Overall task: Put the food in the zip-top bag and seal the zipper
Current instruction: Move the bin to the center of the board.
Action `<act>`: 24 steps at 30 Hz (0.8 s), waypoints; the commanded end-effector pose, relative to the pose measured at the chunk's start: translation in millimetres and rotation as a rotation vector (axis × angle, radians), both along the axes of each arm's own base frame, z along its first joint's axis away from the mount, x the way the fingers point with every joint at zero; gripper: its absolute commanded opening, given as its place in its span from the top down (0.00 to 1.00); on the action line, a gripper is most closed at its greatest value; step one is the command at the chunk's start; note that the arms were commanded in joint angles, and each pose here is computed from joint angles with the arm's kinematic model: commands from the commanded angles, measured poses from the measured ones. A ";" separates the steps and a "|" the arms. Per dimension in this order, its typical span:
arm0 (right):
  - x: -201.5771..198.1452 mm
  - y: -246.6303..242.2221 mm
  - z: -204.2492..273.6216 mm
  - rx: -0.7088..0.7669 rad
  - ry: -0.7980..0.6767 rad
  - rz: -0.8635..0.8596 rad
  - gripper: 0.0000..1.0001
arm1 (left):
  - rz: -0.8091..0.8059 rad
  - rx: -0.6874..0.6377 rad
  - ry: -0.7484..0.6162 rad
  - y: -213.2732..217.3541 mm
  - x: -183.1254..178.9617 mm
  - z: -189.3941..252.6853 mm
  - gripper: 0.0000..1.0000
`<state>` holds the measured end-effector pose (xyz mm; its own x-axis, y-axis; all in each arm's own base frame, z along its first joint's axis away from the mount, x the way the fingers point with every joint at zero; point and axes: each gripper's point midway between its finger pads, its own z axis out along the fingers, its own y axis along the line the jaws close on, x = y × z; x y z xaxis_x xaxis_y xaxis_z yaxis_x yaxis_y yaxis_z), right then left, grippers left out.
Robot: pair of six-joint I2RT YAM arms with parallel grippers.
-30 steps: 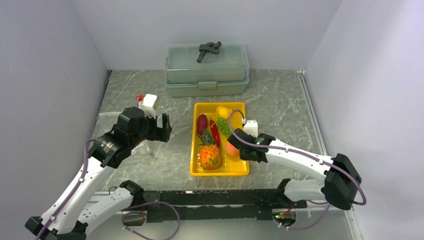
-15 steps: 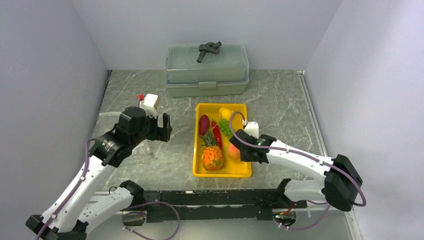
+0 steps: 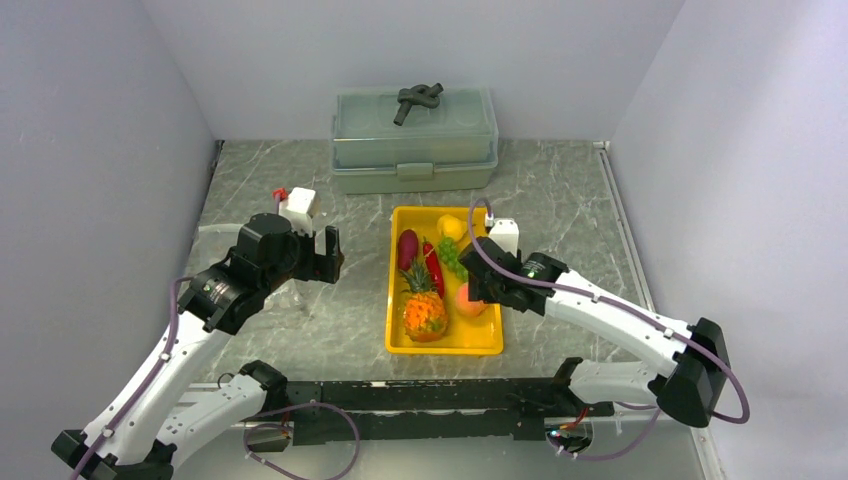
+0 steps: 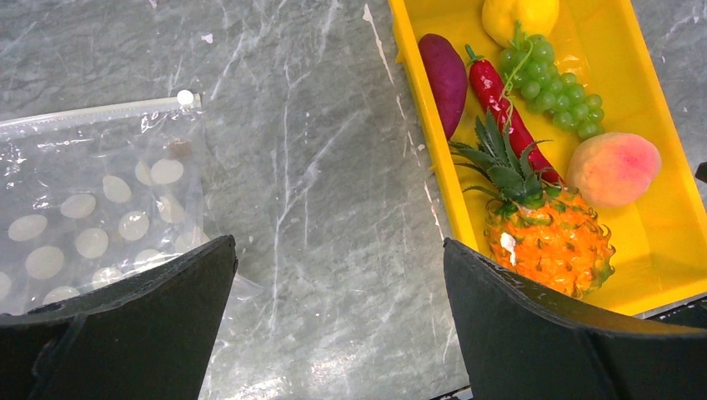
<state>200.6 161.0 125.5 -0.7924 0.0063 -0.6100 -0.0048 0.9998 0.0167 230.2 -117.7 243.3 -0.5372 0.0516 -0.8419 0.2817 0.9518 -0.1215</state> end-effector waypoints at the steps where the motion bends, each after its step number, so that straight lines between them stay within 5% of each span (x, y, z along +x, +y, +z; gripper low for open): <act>1: 8.5 26.0 35.8 0.085 -0.052 0.045 0.43 | 0.023 -0.030 -0.039 1.7 1.4 14.4 0.00; 11: 18.3 110.0 74.1 0.139 -0.109 0.151 0.41 | 0.042 -0.036 -0.060 6.4 -0.2 19.5 0.00; 24: 23.0 183.7 56.7 0.161 -0.058 0.144 0.41 | 0.135 -0.027 -0.102 25.4 -1.4 27.4 0.01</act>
